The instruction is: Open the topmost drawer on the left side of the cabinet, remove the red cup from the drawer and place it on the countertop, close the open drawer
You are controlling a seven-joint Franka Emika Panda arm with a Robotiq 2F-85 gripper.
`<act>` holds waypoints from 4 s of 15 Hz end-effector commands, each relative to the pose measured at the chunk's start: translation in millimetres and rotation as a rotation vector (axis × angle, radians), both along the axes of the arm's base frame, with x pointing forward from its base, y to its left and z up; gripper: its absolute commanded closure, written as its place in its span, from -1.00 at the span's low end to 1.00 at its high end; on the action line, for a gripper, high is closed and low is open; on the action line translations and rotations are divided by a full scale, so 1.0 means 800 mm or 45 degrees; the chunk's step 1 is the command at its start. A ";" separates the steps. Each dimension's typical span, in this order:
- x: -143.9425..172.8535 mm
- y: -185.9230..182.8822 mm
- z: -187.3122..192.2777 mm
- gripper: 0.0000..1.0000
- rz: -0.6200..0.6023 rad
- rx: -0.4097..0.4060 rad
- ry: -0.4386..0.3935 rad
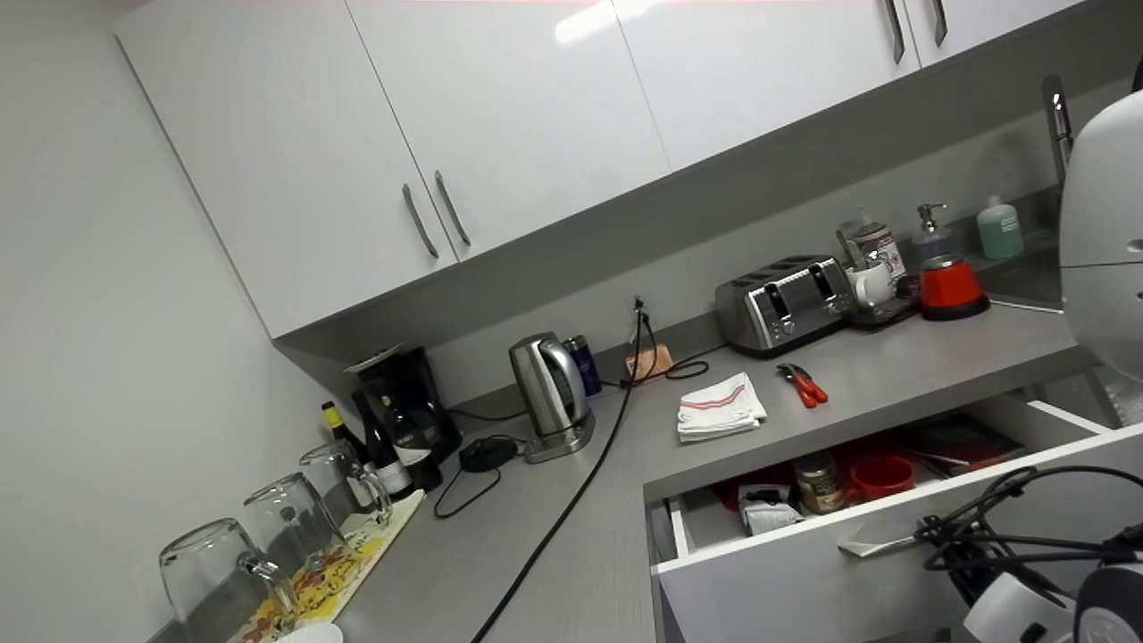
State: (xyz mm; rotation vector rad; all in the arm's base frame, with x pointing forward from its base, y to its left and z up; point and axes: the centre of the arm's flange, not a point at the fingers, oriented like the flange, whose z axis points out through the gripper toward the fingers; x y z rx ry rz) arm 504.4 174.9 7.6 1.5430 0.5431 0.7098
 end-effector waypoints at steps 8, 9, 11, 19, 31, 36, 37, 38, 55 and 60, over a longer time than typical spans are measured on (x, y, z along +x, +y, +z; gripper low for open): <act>-0.023 0.125 0.076 0.00 0.056 0.152 -0.055; -0.023 0.133 0.082 -0.13 0.075 0.167 -0.066; -0.027 0.150 0.091 -0.45 0.116 0.196 -0.088; 0.023 0.185 0.176 -1.00 0.099 0.346 -0.233; 0.126 0.047 0.282 -1.00 -0.306 0.750 -0.182; 0.123 -0.026 0.290 -1.00 -0.427 0.879 -0.128; 0.119 -0.035 0.290 -1.00 -0.441 0.895 -0.116; 0.112 -0.044 0.290 -1.00 -0.447 0.913 -0.101; 0.062 -0.167 0.229 -1.00 -0.647 1.107 0.175; 0.077 -0.187 0.212 -1.00 -0.690 1.181 0.218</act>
